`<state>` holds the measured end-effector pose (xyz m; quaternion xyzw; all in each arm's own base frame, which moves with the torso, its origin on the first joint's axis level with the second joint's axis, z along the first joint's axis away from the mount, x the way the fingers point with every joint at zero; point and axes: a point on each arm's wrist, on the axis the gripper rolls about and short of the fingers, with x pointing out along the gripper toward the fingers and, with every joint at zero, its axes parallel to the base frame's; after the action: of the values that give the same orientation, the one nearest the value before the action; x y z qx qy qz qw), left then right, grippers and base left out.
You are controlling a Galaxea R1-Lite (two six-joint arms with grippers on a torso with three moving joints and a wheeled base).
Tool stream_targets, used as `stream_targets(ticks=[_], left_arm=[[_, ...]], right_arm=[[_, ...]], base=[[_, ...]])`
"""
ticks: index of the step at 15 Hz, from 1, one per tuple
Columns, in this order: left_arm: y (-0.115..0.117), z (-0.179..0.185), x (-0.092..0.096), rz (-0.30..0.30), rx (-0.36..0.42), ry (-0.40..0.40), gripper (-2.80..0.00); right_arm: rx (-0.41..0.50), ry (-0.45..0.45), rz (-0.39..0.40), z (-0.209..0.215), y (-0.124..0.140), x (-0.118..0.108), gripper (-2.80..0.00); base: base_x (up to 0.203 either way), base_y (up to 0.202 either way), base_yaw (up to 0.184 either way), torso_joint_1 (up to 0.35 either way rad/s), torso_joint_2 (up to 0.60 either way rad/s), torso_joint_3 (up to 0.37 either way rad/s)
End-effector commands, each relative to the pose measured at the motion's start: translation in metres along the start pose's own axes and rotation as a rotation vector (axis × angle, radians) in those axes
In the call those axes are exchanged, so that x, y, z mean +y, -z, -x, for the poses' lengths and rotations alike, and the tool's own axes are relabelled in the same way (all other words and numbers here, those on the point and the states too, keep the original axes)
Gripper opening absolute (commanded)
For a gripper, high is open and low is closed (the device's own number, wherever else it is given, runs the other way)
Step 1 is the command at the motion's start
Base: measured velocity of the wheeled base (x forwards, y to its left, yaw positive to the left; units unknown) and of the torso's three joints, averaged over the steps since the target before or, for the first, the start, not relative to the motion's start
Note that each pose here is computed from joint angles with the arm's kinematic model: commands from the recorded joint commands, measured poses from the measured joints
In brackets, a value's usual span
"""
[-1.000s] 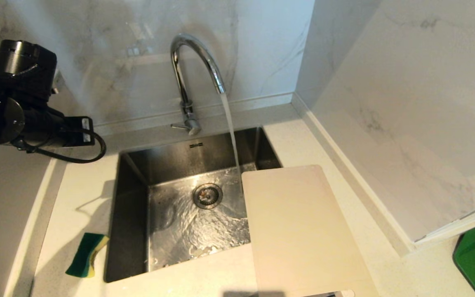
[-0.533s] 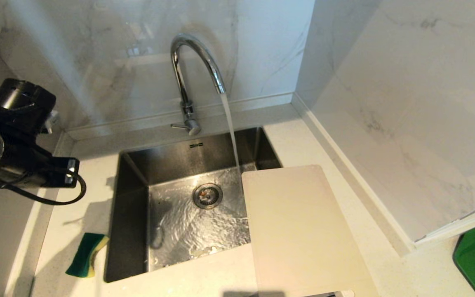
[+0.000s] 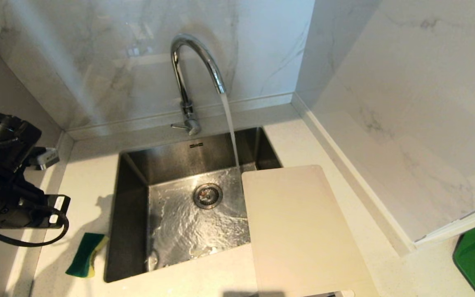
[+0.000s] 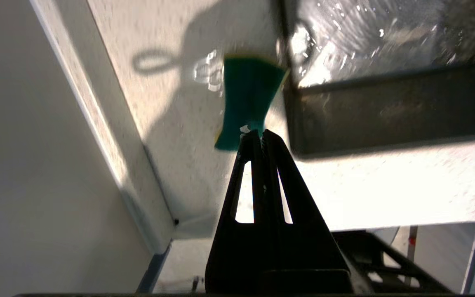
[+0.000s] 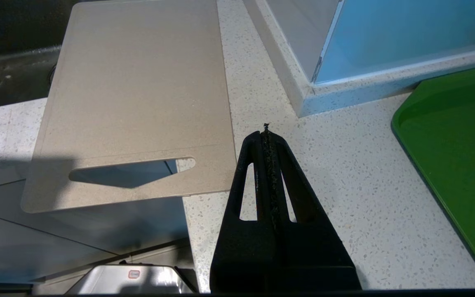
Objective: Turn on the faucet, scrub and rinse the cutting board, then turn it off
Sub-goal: Pick up the cleaning cloth
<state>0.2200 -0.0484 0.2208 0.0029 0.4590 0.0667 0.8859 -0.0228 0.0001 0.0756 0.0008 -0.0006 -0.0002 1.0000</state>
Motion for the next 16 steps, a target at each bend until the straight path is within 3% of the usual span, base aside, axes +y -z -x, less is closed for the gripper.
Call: stream_targets(ticks=[1,4,15,16], left_arm=[[0.017,-0.010,0.002,0.004,0.074,-0.005,-2.80],[0.026,-0.017,0.006,0.074,0.133,0.037,-2.80],[0.033,-0.062,0.012,0.105,0.149,0.005,-2.80],[0.032,-0.067,0.012,0.109,0.153,0.003,0.00]], right_arm=[[0.000,0.000,0.000,0.000,0.000,0.000,-2.80],[0.000,0.000,0.000,0.000,0.000,0.000,-2.80],[0.000,0.000,0.000,0.000,0.000,0.000,-2.80],[0.000,0.000,0.000,0.000,0.000,0.000,-2.80]], base=[[0.000,0.000,0.000,0.000,0.00,0.000],[0.000,0.000,0.000,0.000,0.00,0.000],[0.000,0.000,0.000,0.000,0.00,0.000],[0.000,0.000,0.000,0.000,0.00,0.000]])
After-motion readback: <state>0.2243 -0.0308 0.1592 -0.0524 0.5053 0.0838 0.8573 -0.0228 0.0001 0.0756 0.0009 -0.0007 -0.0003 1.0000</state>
